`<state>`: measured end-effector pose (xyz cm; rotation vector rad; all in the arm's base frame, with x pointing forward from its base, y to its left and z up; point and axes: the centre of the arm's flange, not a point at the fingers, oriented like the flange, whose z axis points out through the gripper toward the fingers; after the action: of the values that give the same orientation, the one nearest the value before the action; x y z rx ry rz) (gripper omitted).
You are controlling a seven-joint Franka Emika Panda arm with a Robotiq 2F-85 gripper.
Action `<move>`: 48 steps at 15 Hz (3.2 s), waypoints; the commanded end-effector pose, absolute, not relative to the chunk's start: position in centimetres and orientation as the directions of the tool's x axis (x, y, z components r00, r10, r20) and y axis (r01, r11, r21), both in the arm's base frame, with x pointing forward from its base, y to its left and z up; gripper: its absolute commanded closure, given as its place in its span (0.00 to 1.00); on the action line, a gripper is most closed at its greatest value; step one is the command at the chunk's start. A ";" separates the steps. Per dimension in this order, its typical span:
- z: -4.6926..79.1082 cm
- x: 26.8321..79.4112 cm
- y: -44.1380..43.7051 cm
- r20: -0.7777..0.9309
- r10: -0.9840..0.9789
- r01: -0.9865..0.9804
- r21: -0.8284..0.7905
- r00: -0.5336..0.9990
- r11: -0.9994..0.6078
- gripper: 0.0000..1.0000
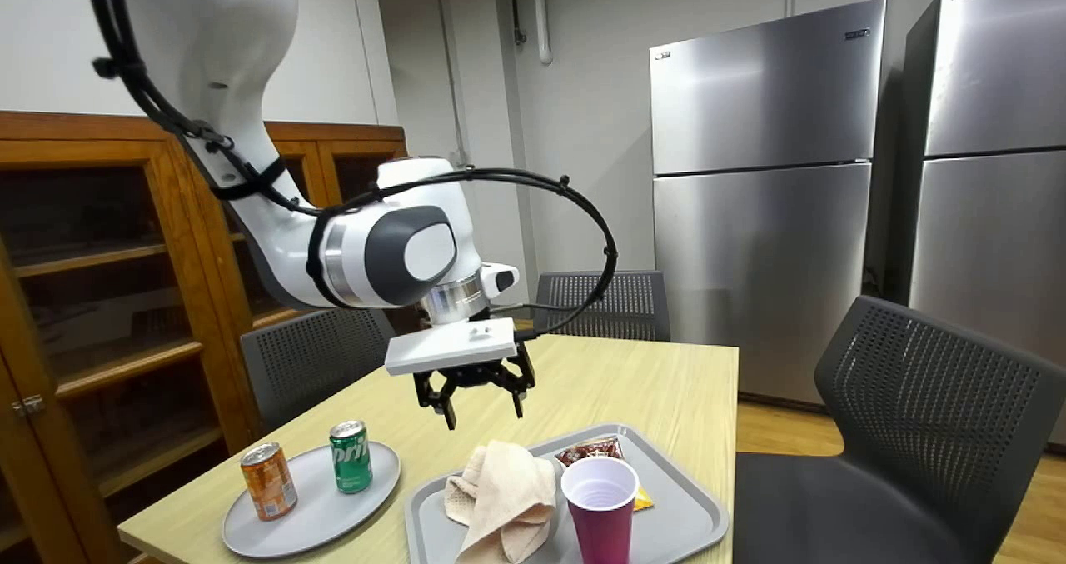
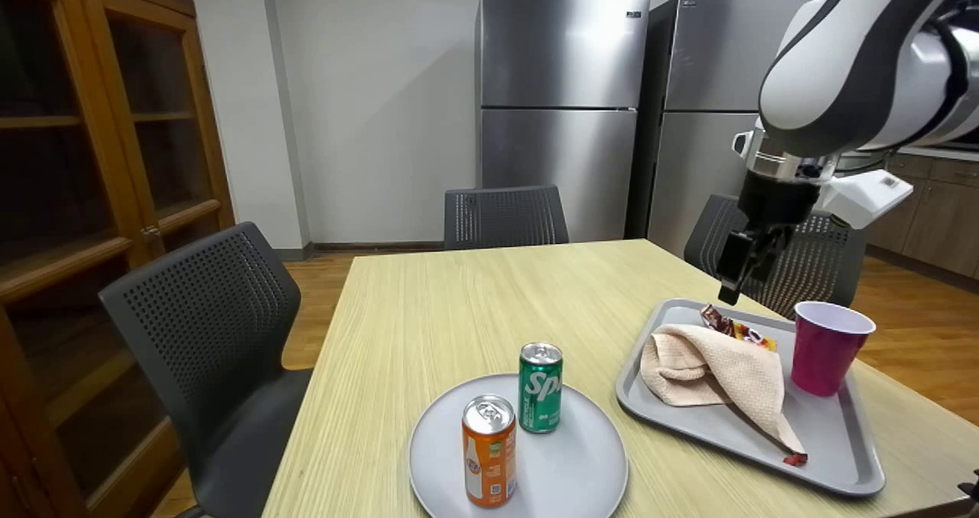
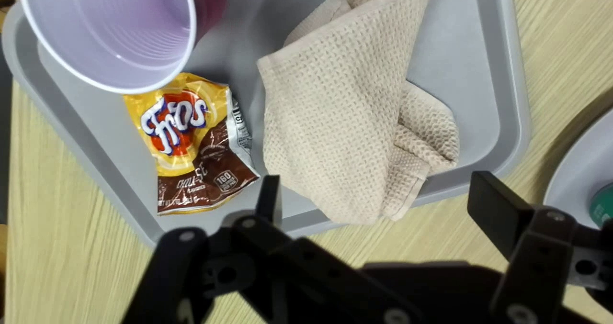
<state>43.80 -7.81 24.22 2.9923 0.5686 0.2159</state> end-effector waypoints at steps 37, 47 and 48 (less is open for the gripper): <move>9.2 49.0 -8.1 0.048 0.536 0.529 0.106 0.843 -0.842 0.73; 12.4 48.4 -8.1 0.060 0.529 0.523 0.100 0.846 -0.847 0.97; 12.9 48.3 -8.1 0.062 0.530 0.523 0.098 0.846 -0.847 0.97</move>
<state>49.05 -8.29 10.23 2.9358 0.8364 0.1188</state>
